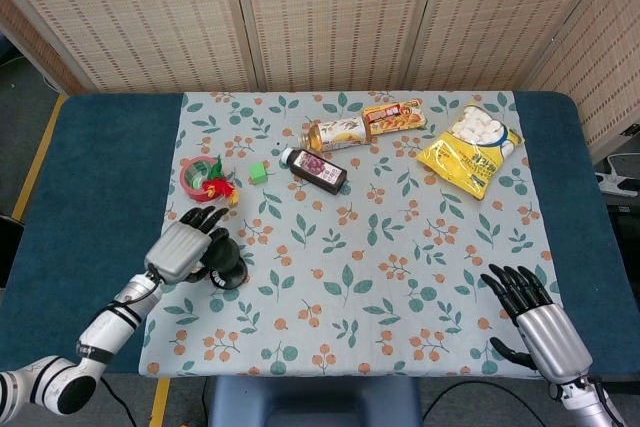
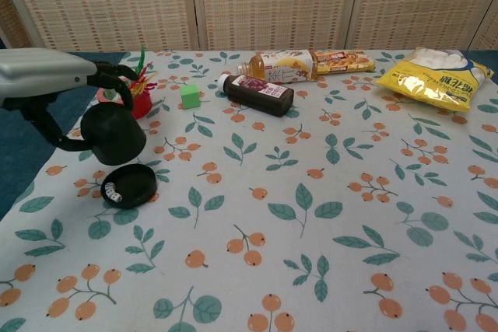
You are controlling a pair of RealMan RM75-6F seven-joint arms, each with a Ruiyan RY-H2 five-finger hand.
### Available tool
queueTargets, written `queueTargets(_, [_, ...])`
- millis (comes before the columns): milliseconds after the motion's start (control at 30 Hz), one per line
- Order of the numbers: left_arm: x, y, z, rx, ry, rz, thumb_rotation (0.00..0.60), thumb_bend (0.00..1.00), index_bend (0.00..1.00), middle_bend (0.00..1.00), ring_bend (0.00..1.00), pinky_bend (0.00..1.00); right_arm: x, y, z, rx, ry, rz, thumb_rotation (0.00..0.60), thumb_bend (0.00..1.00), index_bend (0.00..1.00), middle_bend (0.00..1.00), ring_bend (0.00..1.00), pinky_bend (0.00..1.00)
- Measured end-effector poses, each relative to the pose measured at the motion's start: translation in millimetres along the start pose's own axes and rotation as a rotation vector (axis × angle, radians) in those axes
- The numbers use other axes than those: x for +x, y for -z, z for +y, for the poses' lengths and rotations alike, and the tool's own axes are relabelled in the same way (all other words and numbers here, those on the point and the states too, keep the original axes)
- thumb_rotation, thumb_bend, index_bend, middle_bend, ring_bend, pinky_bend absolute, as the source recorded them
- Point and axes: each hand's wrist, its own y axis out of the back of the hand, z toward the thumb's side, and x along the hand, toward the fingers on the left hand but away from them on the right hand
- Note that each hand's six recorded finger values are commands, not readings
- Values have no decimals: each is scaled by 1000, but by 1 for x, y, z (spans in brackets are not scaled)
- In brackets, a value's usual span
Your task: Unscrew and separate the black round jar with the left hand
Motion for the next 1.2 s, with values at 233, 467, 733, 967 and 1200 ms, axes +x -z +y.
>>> queueTargets(233, [9, 42, -22, 17, 69, 122, 600, 381, 551, 13, 0, 130, 0, -1, -1, 1, -4, 1, 600, 119, 0, 0, 0, 0])
queueTargets(467, [18, 73, -51, 38, 141, 204, 600, 382, 164, 0, 0, 130, -2, -1, -4, 7, -12, -3, 600, 119, 0, 0, 0, 0])
queueTargets(733, [18, 72, -64, -16, 199, 205, 600, 347, 0, 0, 0, 180, -3, -2, -5, 10, -13, -5, 600, 118, 0, 0, 0, 0])
queueTargets(967, [14, 63, -49, -84, 149, 163, 600, 314, 0, 0, 0, 165, -2, -2, -5, 11, -11, -4, 600, 119, 0, 0, 0, 0])
queueTargets(1200, [-2, 57, -15, -82, -35, 136, 600, 326, 0, 0, 0, 104, -1, -2, -4, 15, -6, -5, 600, 119, 0, 0, 0, 0])
